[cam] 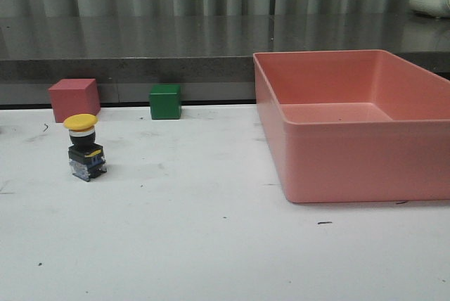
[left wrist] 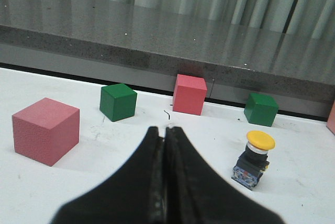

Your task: Place and stand button with both arms

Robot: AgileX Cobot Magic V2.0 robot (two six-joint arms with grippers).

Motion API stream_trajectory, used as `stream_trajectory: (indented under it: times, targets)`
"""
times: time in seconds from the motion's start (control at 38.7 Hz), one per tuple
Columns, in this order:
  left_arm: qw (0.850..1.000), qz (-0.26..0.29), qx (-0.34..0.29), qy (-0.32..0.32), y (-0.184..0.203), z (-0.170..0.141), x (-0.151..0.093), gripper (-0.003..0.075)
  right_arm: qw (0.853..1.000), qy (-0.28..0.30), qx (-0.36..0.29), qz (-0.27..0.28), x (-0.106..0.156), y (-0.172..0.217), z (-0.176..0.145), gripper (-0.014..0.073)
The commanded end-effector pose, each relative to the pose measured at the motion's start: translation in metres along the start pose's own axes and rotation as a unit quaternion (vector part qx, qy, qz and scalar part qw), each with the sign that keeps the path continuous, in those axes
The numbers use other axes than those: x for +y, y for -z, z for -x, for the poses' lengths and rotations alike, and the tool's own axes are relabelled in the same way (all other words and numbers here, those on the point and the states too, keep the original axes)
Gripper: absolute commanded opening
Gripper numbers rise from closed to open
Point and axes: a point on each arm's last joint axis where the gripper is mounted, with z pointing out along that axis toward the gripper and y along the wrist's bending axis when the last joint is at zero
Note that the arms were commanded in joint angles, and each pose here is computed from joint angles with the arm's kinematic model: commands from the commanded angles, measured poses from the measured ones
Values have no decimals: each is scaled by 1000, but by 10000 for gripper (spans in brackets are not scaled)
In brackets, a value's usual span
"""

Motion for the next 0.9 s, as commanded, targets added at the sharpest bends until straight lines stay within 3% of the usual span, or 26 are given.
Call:
stream_trajectory:
  times: [0.0, 0.46, 0.65, 0.88]
  targets:
    - [999, -6, -47, 5, 1, 4, 0, -20, 998, 11, -55, 5, 2, 2, 17, -69]
    - [999, -6, -47, 5, 1, 4, 0, -20, 998, 11, -54, 5, 2, 2, 17, -69]
    - [999, -6, -47, 5, 1, 4, 0, -20, 998, 41, -49, -1, 1, 0, 12, -69]
    - [999, -6, -47, 5, 1, 4, 0, -20, 995, 52, -31, -75, -16, 4, -24, -69]
